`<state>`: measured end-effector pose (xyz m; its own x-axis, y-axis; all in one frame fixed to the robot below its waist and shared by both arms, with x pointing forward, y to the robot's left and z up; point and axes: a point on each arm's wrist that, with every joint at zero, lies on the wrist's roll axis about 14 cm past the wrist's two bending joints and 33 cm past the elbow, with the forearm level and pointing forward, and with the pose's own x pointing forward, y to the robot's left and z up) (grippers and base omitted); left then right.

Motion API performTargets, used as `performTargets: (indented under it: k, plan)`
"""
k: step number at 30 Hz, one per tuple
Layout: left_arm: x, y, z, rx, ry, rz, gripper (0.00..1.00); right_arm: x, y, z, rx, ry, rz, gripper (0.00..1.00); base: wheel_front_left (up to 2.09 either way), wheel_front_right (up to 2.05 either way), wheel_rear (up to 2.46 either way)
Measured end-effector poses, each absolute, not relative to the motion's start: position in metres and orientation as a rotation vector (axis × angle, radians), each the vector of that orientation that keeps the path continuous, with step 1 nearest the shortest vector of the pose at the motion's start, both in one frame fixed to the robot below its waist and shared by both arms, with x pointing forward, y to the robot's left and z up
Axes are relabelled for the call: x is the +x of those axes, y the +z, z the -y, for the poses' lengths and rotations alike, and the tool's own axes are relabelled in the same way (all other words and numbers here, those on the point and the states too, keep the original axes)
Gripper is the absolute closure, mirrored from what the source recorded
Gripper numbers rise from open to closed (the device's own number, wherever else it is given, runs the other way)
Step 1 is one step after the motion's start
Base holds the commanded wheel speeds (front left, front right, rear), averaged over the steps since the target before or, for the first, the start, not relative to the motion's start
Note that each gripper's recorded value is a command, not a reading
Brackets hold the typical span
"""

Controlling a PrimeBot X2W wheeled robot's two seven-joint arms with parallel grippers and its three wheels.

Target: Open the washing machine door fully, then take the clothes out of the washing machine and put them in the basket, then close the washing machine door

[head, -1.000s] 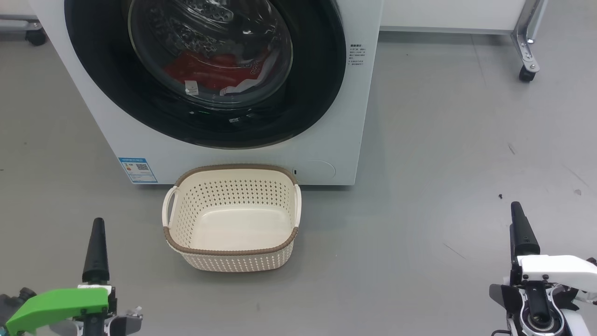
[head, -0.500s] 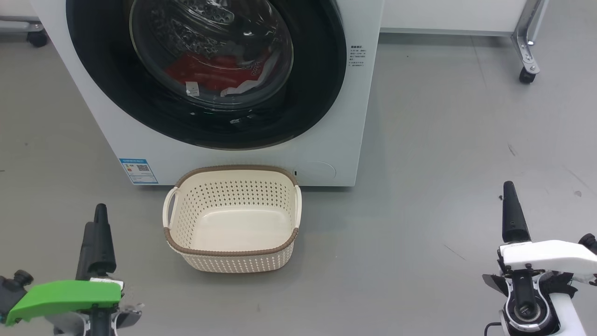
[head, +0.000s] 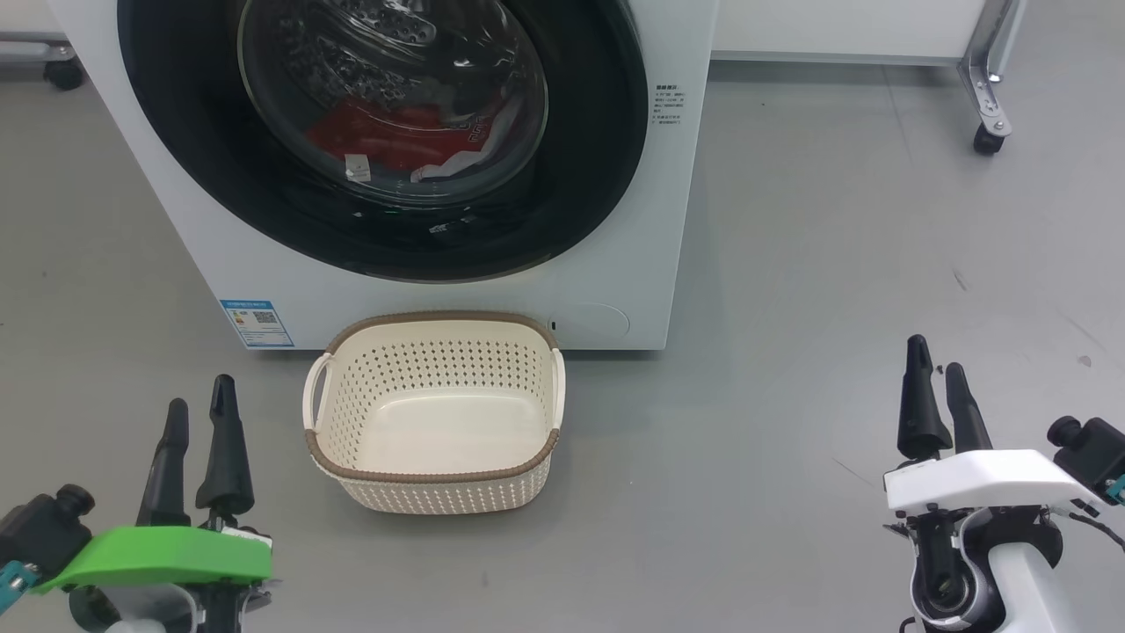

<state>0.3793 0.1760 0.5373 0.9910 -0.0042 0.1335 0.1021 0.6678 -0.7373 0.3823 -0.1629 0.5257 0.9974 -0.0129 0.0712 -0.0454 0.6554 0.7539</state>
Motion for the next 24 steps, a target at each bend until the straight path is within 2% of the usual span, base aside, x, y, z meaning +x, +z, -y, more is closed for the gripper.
performTargets:
  k: [24]
  plan:
    - [0.378, 0.516, -0.134, -0.361, -0.174, 0.07, 0.0, 0.374, 0.512, 0.124, 0.391, 0.103, 0.043, 0.0, 0.0, 0.0, 0.0]
